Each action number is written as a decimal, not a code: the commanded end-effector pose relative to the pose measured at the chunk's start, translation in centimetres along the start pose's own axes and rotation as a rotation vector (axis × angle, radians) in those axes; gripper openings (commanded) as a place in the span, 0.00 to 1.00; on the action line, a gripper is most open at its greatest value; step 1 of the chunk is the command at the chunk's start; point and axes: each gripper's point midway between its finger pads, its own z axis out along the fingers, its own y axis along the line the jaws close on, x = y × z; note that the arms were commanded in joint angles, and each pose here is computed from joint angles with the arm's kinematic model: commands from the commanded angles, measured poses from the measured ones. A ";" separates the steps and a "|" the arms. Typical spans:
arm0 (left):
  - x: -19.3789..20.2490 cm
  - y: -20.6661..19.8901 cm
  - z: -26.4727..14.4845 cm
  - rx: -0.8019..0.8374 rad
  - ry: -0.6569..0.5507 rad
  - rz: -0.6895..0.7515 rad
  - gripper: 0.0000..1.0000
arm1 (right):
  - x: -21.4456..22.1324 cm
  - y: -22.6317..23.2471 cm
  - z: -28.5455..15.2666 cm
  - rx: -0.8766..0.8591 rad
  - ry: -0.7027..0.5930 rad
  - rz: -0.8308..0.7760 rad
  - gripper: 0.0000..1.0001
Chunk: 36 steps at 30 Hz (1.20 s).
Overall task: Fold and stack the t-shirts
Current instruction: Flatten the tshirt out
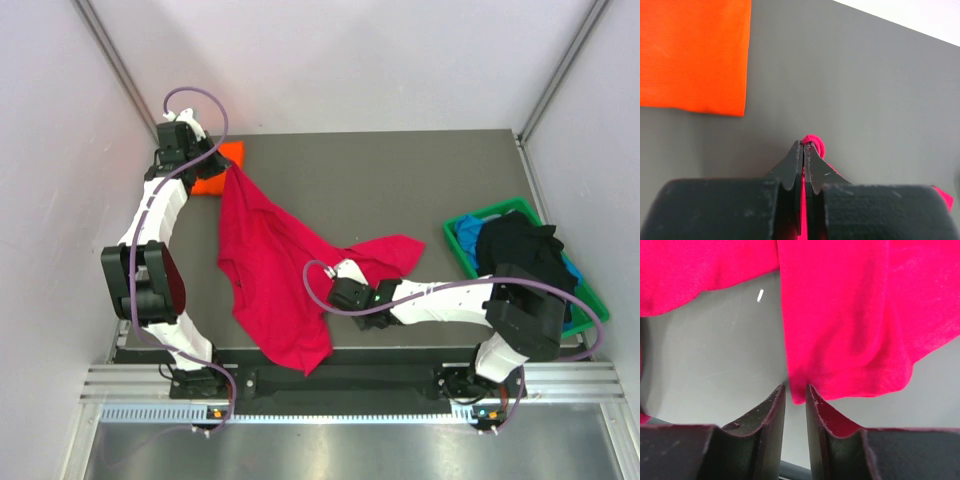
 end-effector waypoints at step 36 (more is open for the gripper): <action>-16.0 -18.9 -35.3 0.168 -0.664 0.097 0.00 | -18.9 -23.1 -43.9 0.138 -1.051 0.520 0.00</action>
